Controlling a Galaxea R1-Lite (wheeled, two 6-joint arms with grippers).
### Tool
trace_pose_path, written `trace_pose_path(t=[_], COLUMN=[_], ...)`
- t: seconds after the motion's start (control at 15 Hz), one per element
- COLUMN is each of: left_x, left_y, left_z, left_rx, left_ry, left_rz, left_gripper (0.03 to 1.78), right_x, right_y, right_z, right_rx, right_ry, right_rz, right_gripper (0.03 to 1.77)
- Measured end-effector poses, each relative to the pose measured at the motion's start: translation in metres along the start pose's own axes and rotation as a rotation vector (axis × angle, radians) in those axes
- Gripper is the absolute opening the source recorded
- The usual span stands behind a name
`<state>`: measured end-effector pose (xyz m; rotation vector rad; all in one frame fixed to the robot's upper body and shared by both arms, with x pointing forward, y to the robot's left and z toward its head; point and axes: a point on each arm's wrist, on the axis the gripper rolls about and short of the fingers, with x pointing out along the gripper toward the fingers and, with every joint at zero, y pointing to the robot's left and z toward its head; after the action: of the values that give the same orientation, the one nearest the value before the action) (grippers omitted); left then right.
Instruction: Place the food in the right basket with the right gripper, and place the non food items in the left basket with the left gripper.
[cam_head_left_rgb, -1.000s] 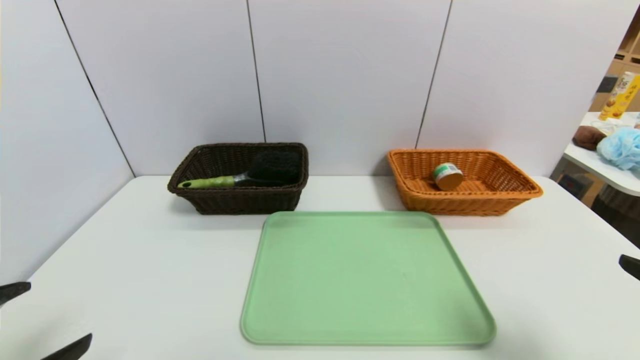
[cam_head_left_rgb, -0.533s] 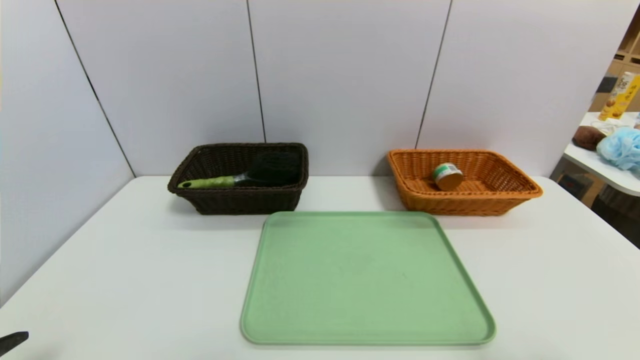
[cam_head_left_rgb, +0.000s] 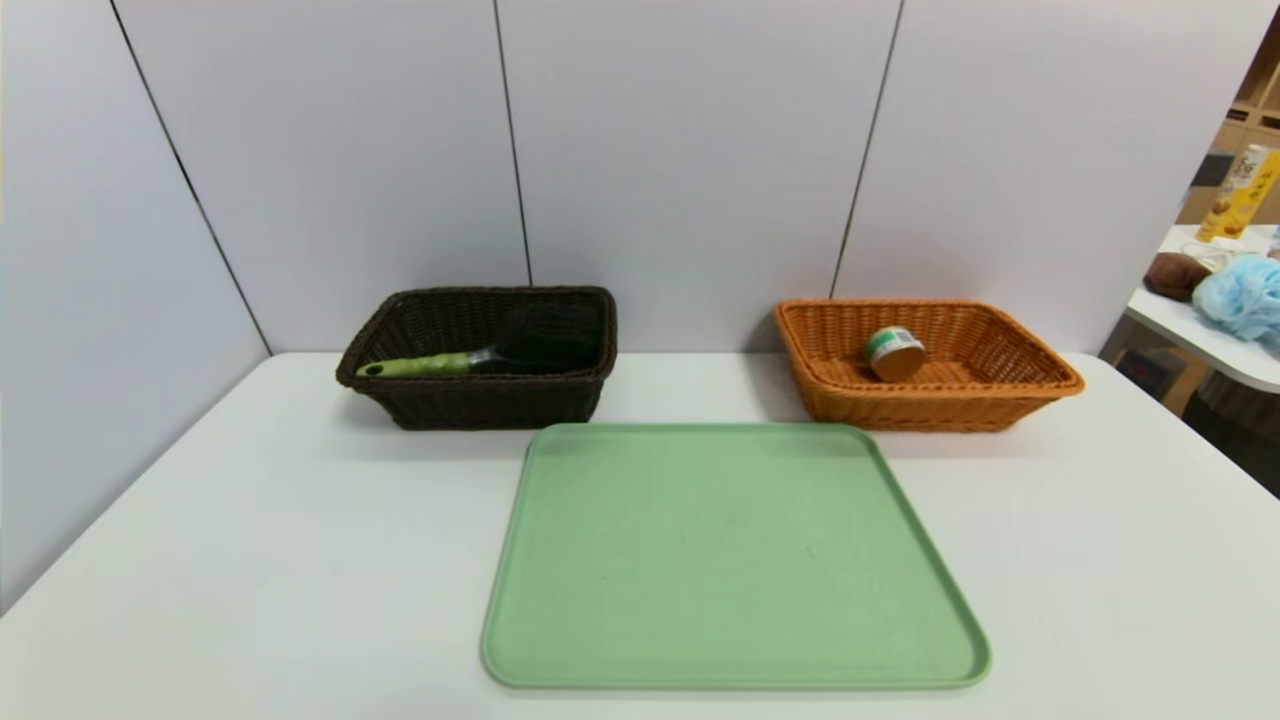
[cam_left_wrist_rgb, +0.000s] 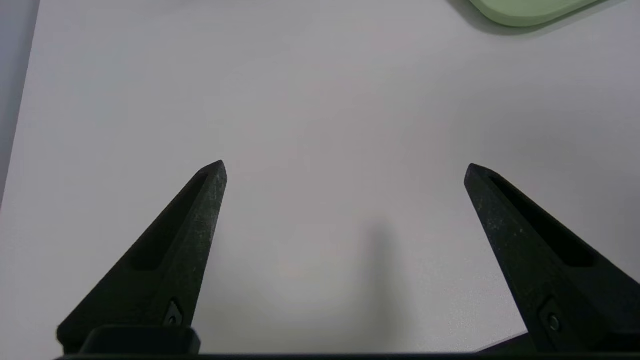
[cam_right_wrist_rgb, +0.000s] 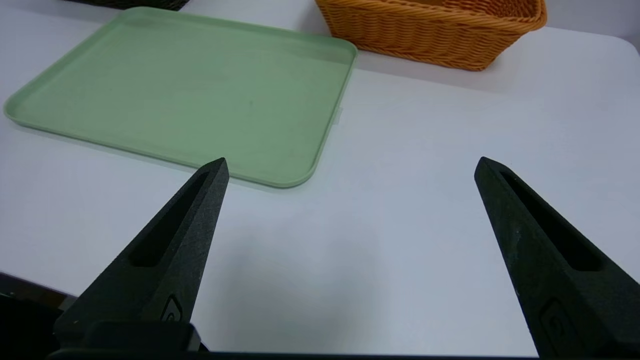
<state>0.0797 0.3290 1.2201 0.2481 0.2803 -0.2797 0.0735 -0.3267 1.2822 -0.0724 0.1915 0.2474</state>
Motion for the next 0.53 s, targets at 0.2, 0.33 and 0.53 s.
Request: trace_pose_path(t=[0.2, 0.33, 0.53], left_x=[-0.001, -0.002, 0.000], left_y=[-0.004, -0.004, -0.005], left_z=[-0.011, -0.013, -0.017], left_rx=[0.002, 0.019, 0.024], left_ry=[-0.048, -0.088, -0.151], left_rz=[0.014, 0.028, 0.051], left_gripper=[1.69, 1.69, 1.69], right_x=[0.001, 0.001, 0.002], right_y=[0.001, 0.001, 0.001], right_z=[-0.013, -0.012, -0.016], right_rx=[-0.010, -0.027, -0.026], right_ry=[-0.021, -0.075, -0.072], right_rz=[-0.007, -0.008, -0.017], right_gripper=[1.69, 1.69, 1.69])
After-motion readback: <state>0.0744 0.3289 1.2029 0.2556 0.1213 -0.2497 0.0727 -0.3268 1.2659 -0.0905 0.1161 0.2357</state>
